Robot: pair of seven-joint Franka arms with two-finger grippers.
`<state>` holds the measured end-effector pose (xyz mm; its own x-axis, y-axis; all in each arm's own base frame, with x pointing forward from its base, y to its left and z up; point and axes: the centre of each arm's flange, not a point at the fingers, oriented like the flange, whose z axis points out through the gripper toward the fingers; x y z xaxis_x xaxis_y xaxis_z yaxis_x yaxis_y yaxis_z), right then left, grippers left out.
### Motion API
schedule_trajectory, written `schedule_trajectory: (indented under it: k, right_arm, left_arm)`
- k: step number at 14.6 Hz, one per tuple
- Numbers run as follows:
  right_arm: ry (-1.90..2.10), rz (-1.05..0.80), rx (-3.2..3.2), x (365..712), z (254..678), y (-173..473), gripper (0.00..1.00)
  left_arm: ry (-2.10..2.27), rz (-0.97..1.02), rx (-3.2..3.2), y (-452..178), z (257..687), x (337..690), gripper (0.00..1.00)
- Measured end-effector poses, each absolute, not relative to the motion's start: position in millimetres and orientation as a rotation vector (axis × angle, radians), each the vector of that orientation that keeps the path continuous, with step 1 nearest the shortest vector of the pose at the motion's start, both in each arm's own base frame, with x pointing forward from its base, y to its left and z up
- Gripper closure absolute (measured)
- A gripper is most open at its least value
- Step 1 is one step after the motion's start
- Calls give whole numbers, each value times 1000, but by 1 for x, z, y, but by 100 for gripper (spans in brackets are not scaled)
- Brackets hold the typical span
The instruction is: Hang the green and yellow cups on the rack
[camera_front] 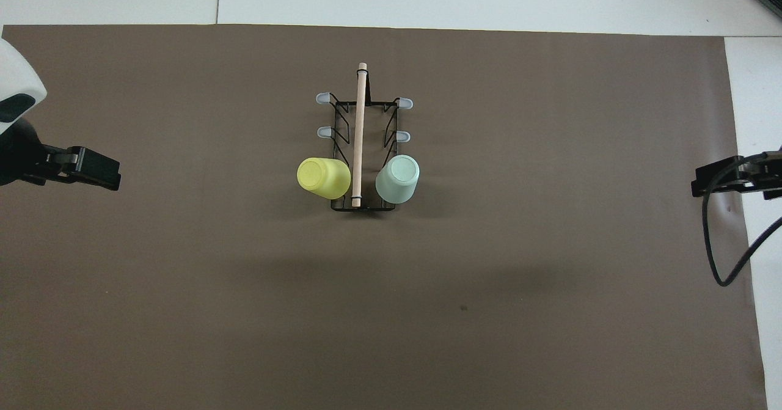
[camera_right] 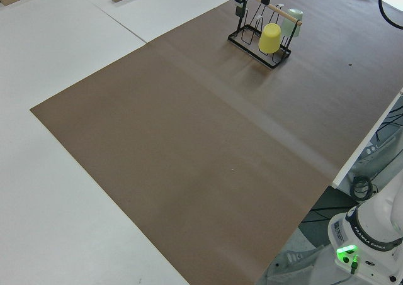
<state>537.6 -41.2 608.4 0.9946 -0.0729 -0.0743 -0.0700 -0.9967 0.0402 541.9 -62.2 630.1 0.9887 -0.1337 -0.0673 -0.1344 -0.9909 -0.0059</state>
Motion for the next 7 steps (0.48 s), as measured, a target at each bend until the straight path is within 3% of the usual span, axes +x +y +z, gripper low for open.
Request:
schedule_trajectory:
  k: [7]
  right_arm:
    - [-65,-109,3101,539,611,-25,0]
  left_arm:
    - [209,106,-3124,-49,630,543,0]
